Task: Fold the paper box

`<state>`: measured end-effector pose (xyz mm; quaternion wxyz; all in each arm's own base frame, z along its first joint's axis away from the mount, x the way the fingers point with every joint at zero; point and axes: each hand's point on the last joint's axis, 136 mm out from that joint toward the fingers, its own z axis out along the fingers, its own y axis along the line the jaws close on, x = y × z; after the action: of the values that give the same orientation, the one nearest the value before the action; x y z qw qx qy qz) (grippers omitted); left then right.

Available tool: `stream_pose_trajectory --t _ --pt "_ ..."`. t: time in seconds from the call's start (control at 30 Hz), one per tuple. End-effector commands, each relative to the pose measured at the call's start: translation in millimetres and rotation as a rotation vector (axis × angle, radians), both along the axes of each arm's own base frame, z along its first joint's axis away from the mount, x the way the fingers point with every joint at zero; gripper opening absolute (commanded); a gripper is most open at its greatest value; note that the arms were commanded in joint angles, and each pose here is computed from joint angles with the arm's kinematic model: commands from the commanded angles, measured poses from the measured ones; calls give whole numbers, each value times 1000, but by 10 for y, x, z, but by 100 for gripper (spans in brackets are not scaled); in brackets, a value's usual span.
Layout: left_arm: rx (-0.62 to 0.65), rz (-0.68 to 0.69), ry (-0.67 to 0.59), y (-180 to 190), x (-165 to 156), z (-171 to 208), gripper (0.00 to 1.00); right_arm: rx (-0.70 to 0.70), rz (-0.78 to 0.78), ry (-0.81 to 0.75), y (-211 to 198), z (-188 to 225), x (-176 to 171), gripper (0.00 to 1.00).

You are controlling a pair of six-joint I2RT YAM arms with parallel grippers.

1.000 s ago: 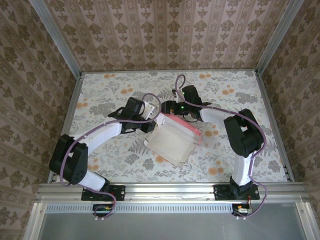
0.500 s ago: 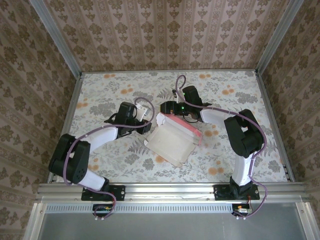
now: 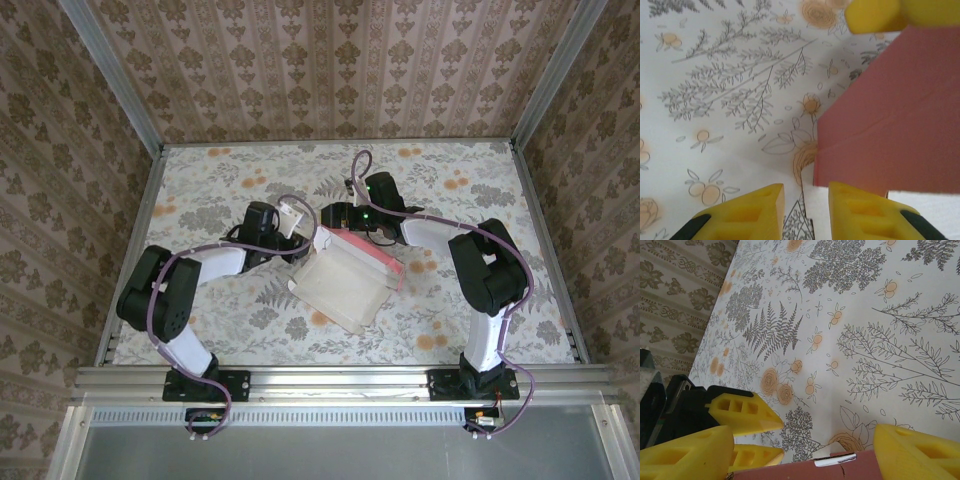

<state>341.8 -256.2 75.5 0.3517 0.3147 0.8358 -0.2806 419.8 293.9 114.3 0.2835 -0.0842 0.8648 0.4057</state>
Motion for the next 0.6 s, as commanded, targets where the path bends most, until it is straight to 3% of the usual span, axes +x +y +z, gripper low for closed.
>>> stream_pose_trajectory --t 0.0,0.2,0.57 --pt "-59 -47 -76 -115 110 190 28 -98 -1 91 -114 -403 -173 75" --pt "-114 -106 -72 -211 21 252 28 -96 -5 95 -119 -426 -160 74" --pt "-67 -154 -73 -351 -57 215 29 -77 -5 109 -124 -446 -160 74"
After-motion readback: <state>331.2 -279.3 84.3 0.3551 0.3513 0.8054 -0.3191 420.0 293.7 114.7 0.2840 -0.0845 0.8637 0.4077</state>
